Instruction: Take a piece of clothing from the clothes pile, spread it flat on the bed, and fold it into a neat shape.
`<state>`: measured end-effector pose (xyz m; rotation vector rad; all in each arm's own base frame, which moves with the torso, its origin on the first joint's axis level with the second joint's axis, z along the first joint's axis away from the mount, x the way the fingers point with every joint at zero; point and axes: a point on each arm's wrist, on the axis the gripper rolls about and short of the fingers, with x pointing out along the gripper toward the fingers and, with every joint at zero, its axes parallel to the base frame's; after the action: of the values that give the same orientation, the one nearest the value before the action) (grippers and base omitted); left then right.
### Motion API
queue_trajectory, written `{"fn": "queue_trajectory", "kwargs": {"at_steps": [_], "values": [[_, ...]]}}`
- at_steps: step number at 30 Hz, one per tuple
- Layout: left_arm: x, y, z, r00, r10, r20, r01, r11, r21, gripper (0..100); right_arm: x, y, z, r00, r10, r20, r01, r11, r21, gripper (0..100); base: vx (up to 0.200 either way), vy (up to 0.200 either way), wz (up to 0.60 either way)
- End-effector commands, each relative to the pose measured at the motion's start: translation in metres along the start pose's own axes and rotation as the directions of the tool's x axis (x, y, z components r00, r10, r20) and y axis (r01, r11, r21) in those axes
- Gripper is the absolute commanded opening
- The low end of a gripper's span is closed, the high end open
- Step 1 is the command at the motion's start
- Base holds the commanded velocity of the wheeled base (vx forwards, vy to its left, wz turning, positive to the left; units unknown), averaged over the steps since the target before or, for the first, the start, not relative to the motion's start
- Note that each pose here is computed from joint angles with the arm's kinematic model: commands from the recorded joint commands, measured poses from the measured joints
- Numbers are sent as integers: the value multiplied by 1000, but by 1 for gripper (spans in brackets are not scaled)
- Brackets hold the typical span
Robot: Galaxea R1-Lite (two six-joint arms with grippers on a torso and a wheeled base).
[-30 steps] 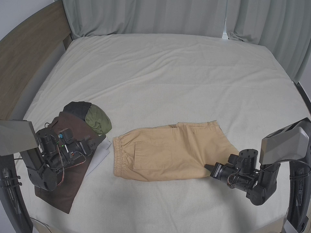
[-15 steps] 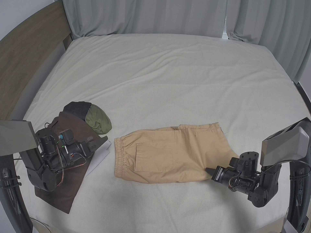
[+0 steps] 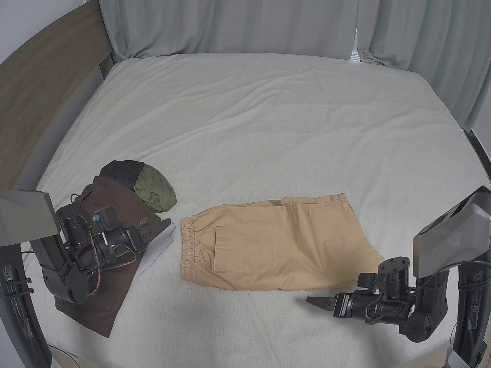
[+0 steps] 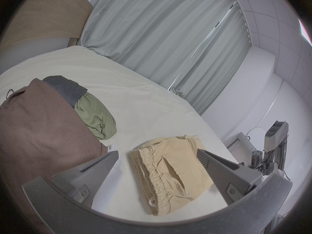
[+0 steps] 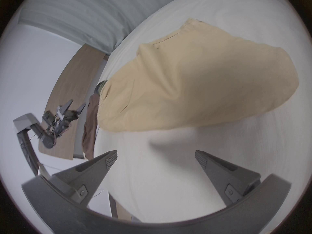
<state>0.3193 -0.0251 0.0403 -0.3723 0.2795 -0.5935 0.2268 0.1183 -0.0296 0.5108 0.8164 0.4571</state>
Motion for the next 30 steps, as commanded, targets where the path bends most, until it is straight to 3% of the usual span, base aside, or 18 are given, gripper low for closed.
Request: {"fn": "queue_trajectory", "kwargs": {"at_steps": [1,8,14,15,16,19,30], "values": [[-1,0,0,1000,0,-1,0,1000,-1,100,-11,9,-6,999,40,-38,-41,999,-27,100,0,0,0],[0,0,-1,1000,-1,-3,1,1000,-1,100,-40,31,4,983,182,-26,-184,979,-86,100,0,0,0],[-1,0,-4,1000,1,-14,-1,1000,-9,100,-64,56,31,928,368,57,-352,918,-182,100,0,0,0],[-1,0,-4,1000,1,-14,-1,1000,-9,100,-64,56,32,926,371,61,-355,917,-183,100,0,0,0],[-2,0,-4,1000,-2,-15,2,1000,-9,100,-65,61,42,905,418,80,-395,895,-208,100,0,0,0],[-3,-1,-3,1000,-12,-16,11,1000,-9,100,-64,61,55,884,457,95,-427,874,-231,100,0,0,0],[4,5,-21,997,-28,-75,24,999,-43,100,-72,41,68,897,416,152,-364,888,-280,100,0,0,0]]}}
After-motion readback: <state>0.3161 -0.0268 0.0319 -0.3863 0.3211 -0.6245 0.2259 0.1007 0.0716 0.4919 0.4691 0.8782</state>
